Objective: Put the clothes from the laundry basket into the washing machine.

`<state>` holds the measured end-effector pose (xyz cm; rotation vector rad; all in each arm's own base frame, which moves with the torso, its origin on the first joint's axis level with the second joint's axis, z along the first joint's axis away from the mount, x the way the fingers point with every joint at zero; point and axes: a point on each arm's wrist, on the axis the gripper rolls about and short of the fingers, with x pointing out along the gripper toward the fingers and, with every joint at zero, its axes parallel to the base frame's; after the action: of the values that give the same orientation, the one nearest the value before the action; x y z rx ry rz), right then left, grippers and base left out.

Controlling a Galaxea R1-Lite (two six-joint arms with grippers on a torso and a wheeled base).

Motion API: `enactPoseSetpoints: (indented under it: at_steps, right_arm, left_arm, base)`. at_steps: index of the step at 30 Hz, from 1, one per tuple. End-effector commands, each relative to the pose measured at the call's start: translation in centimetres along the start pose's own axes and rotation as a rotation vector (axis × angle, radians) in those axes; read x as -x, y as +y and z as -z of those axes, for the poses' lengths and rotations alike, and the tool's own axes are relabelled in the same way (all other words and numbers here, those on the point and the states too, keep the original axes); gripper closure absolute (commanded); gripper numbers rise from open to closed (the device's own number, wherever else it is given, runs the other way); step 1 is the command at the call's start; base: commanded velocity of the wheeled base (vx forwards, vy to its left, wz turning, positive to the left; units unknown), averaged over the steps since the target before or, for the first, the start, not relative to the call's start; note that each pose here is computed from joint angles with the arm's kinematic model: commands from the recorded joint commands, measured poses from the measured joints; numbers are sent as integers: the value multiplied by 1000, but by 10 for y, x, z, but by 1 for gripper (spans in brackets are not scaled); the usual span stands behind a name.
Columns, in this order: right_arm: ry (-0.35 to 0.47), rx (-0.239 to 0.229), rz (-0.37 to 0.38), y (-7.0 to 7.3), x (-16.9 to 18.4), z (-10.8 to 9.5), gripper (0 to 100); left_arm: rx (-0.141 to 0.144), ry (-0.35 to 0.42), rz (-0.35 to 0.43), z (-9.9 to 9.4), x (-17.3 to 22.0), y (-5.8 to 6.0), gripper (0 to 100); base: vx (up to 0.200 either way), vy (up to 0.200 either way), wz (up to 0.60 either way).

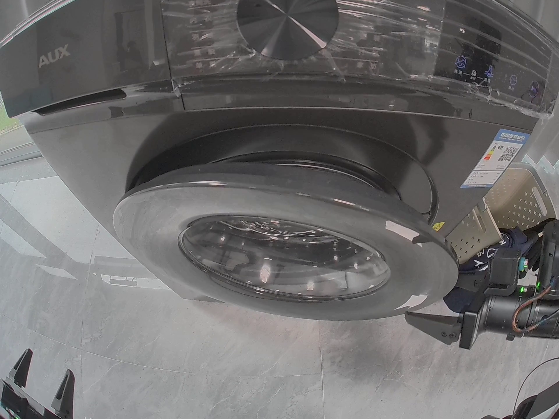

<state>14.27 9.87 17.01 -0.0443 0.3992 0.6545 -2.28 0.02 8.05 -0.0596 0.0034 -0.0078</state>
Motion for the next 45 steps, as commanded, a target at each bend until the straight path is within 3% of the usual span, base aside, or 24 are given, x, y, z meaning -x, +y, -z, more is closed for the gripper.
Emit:
enactPoseSetpoints:
  at_steps: [1,7,18,32,45]
  right_arm:
    - [8,4,-29,3,14,14,0]
    - [-4,2,-32,2,23,20,0]
    - [-56,1,-19,2,20,3,0]
    - [-51,1,-25,2,17,1,0]
    - [-48,7,-36,3,-5,-18,0]
  left_arm:
    - [-1,4,0,5,0,0,0]
    - [-1,4,0,5,0,0,0]
    - [-3,4,0,5,0,0,0]
    - [-3,4,0,5,0,0,0]
    - [-3,4,0,5,0,0,0]
  base:
    - [0,0,0]
    - [0,0,0]
    - [0,0,0]
    - [0,0,0]
    - [-31,0,0]
